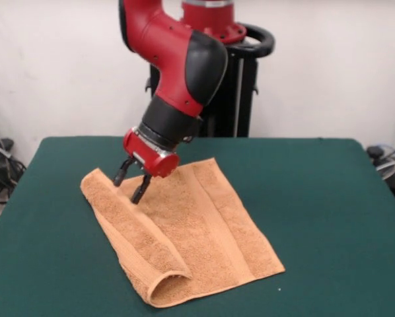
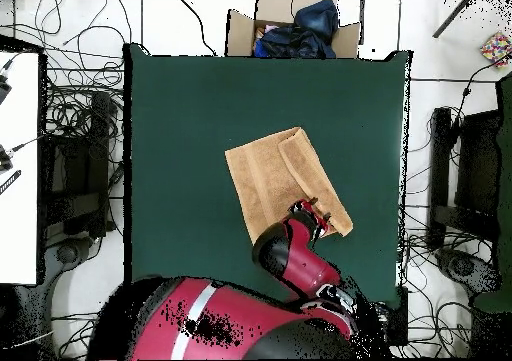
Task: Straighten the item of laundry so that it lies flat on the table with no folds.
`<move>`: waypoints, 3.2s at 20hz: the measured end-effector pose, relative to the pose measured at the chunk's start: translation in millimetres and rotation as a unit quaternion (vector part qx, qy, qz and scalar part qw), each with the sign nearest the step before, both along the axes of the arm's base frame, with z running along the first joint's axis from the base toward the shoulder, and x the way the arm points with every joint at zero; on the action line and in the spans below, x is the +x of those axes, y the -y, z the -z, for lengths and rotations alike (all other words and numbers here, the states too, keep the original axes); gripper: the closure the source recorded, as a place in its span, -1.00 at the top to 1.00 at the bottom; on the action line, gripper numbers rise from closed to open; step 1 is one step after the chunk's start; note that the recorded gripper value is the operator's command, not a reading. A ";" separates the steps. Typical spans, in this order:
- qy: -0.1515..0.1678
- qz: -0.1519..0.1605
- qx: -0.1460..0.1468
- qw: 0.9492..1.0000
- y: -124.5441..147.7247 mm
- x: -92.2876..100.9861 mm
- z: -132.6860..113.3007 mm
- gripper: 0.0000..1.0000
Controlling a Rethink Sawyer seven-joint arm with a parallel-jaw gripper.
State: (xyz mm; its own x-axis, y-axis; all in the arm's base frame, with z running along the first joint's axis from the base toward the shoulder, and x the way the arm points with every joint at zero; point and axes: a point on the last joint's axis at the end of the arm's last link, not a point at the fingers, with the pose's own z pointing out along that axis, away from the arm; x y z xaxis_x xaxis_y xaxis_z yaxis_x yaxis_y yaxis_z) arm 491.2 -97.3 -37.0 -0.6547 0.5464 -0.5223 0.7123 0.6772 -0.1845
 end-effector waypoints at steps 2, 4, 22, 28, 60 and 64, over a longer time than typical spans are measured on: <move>-0.011 0.002 0.009 1.000 -5.3 -2.7 -0.7 1.00; -0.034 0.005 0.026 0.999 -16.4 -7.1 -2.8 1.00; 0.020 -0.034 -0.032 0.999 -5.6 -14.4 17.6 1.00; 0.005 -0.034 -0.032 0.999 -8.5 -33.7 26.2 1.00; 0.019 -0.033 -0.052 0.998 11.6 -49.3 36.0 1.00; 0.028 -0.041 -0.062 0.997 12.2 -51.4 39.4 1.00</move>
